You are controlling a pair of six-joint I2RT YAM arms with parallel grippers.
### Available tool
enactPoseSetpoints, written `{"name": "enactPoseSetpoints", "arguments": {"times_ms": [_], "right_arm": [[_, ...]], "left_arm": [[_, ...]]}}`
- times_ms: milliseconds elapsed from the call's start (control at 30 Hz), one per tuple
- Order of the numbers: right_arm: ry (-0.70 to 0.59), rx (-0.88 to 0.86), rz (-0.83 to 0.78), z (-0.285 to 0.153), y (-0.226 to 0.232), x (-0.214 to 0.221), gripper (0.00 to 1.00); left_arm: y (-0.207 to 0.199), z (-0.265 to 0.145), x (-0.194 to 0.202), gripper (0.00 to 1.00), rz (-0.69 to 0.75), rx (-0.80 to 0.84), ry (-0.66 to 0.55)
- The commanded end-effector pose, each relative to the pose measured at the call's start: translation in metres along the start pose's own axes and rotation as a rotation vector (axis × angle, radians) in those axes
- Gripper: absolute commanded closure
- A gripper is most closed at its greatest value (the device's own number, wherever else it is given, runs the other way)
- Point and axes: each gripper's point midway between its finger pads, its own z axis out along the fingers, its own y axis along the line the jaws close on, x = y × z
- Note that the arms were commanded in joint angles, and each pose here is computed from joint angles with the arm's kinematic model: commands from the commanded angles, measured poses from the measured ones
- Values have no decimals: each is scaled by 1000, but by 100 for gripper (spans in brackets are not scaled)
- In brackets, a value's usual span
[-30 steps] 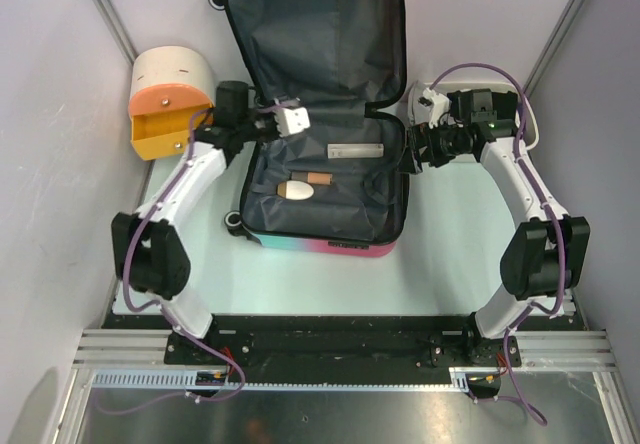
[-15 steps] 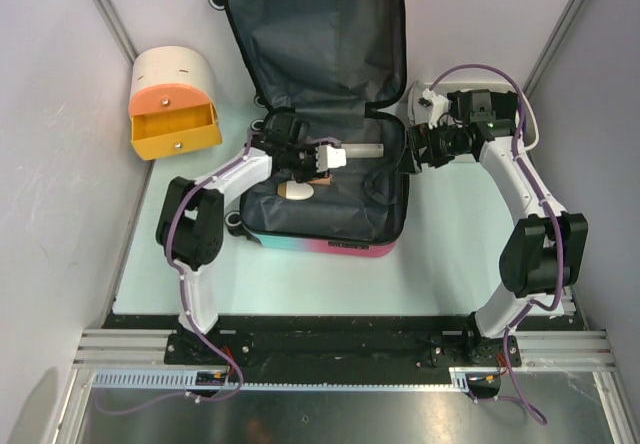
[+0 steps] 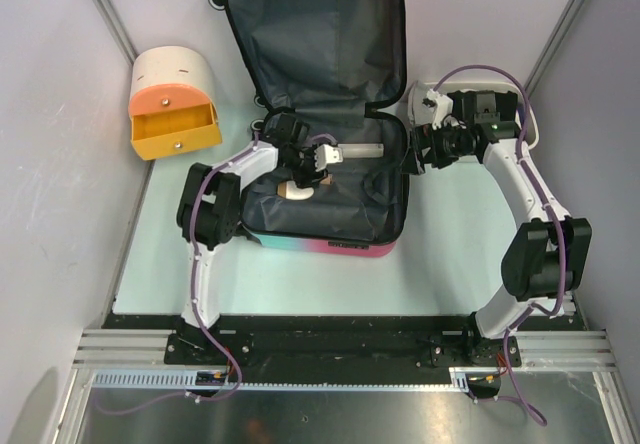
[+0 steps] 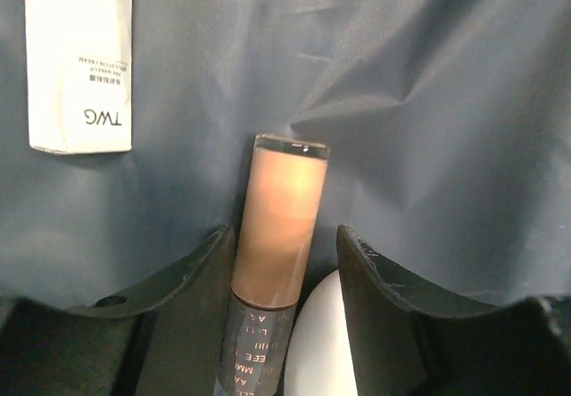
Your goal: Open, take out, and arrange the luggage
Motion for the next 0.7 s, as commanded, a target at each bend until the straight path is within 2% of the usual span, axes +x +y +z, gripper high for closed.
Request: {"name": "enactPoseSetpoints", "arguments": {"times_ms": [0, 233, 367, 533, 667], "right_arm": [[-32, 21, -28, -17, 3, -6, 0], [-39, 23, -20, -19, 0, -6, 0], [-38, 19, -14, -17, -1, -5, 0], [-43, 10, -9, -15, 0, -8, 0], [-39, 14, -8, -15, 0, -7, 0]], "left_arm": [[7, -2, -4, 46, -50, 8, -30], [-10, -13, 4, 53, -63, 39, 17], [-21, -11, 14, 54, -58, 63, 86], [-30, 10, 37, 52, -20, 67, 226], [-28, 17, 38, 48, -11, 69, 245]]}}
